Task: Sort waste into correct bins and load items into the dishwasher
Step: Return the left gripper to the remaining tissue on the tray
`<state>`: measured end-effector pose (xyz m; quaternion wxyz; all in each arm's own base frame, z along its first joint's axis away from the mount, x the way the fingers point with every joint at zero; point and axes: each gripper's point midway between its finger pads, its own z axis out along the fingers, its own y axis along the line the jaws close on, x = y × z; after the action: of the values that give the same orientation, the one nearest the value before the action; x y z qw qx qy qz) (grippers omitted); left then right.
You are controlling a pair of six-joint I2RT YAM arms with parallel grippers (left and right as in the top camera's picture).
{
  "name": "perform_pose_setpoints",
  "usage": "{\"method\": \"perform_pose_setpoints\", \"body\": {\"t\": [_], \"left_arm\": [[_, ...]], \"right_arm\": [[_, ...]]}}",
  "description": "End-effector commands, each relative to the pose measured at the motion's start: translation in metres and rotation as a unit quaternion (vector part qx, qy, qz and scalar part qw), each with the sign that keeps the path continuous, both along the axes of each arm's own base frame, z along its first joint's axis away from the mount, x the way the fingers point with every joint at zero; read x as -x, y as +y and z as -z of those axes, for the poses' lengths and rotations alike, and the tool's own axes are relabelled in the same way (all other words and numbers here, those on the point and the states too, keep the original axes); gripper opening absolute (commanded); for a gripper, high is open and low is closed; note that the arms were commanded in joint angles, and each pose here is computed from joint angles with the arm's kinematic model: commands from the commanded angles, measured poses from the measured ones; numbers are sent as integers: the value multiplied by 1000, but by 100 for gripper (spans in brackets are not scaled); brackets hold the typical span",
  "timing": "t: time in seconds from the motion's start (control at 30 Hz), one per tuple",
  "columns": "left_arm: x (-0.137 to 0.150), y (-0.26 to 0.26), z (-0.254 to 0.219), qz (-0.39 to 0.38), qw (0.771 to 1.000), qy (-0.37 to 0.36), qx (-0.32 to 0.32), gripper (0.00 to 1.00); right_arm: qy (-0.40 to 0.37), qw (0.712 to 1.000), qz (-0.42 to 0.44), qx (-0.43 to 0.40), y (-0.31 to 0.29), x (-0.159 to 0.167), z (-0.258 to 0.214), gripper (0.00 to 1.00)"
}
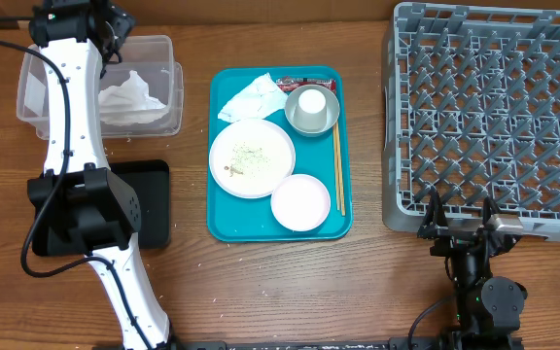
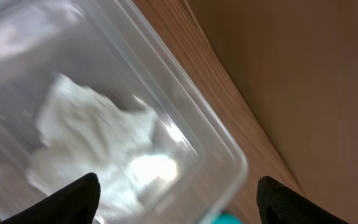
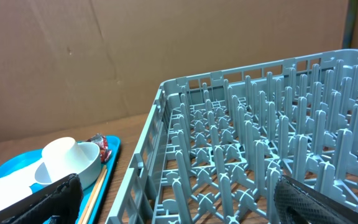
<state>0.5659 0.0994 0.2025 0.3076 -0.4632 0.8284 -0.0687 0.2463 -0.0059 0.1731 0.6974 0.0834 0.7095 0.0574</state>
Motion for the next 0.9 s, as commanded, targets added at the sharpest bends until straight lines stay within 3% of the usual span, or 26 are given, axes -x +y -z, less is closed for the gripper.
{"method": "perform_pose_setpoints", "body": {"t": [0.0,0.13,0.27,0.4,0.57,0.63,0.87], "left_arm": [[-5,-60,-8,156,982,-23,100,80],[6,-113,-11,251,954,-19,165,79],[24,-157,0,300,941,24,154,79],[40,-189,16,314,942,77,85,79],[39,-221,33,321,941,98,-31,79],[37,-231,41,334,934,104,-77,86],[34,-247,89,384,898,147,-154,85]], "right_arm": [[-1,1000,4,4,-1,0,2,100],[-1,1000,4,4,-1,0,2,100],[-1,1000,4,4,-1,0,2,100],[-1,1000,4,4,-1,0,2,100],[-1,1000,4,4,-1,0,2,100],[-1,1000,4,4,-1,0,2,100],[-1,1000,4,4,-1,0,2,100]]}}
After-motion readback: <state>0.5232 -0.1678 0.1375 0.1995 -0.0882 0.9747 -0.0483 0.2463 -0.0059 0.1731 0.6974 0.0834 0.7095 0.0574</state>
